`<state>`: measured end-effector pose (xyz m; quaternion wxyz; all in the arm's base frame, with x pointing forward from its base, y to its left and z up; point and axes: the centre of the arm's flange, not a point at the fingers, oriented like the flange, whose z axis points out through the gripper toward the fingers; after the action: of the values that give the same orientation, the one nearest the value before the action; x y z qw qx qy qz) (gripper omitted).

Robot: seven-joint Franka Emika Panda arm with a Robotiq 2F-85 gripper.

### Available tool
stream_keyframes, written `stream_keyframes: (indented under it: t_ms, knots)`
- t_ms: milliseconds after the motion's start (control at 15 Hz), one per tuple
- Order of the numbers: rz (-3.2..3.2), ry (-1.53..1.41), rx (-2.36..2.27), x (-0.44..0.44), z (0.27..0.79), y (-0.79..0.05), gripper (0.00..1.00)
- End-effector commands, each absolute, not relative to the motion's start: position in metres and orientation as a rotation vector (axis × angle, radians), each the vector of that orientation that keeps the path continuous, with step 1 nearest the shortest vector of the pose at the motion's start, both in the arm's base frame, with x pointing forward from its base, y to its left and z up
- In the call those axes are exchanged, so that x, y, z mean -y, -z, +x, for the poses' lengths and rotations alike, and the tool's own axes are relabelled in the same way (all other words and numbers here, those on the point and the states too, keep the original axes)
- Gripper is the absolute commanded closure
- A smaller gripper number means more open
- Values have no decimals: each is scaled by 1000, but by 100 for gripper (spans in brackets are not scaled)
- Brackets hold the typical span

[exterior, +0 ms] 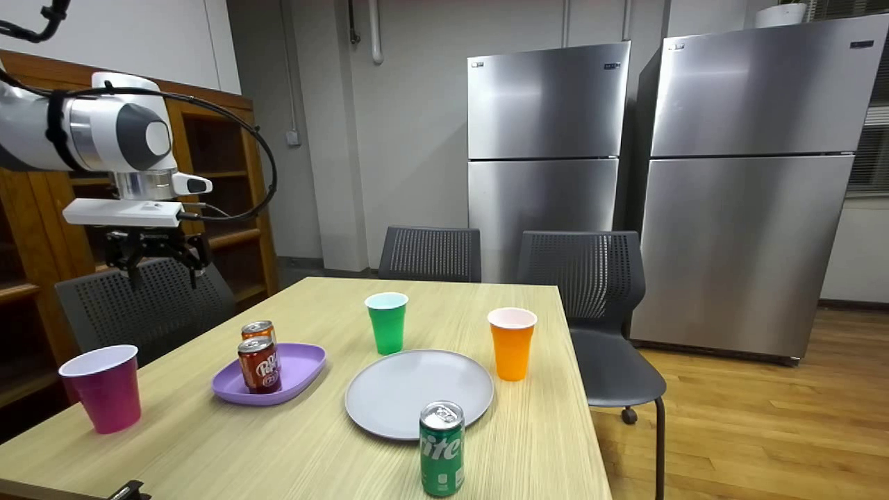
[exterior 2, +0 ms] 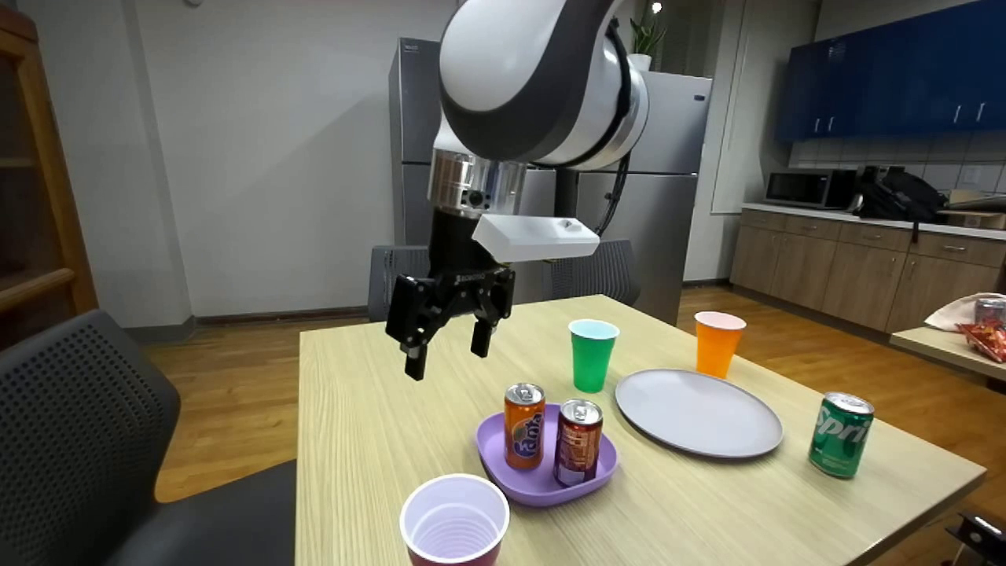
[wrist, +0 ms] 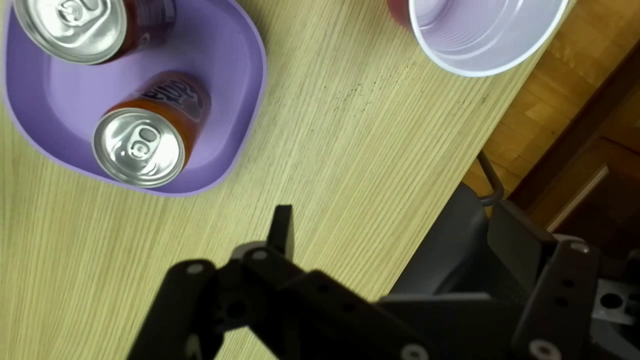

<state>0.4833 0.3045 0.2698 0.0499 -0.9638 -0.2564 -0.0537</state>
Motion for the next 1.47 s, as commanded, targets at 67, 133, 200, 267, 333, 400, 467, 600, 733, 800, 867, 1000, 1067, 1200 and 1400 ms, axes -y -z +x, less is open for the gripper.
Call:
stream_keyframes:
  t_ms: [67, 133, 200, 267, 333, 400, 467, 600, 733, 800, 867, 1000, 1067, 1200, 1400]
  knots:
    - [-2965, 171, 759, -299, 454, -271, 0]
    - [-2971, 156, 759, -298, 449, -267, 0]
    - [-2971, 142, 760, -297, 444, -264, 0]
    - [-2976, 128, 768, -297, 439, -262, 0]
    - [-2979, 114, 777, -296, 435, -258, 0]
    - [-2982, 99, 781, -296, 431, -254, 0]
    - [-2982, 86, 786, -297, 428, -250, 0]
    - [-2984, 63, 790, -298, 422, -244, 0]
    - [-2989, 47, 783, -299, 418, -236, 0]
    - [-2991, 40, 775, -300, 418, -232, 0]
    - [-2996, 40, 768, -300, 417, -228, 0]
    - [-2999, 32, 746, -301, 416, -220, 0]
    - [-2997, 34, 738, -302, 415, -215, 0]
    - [-2997, 39, 722, -305, 415, -208, 0]
    - [-2998, 43, 703, -307, 416, -195, 0]
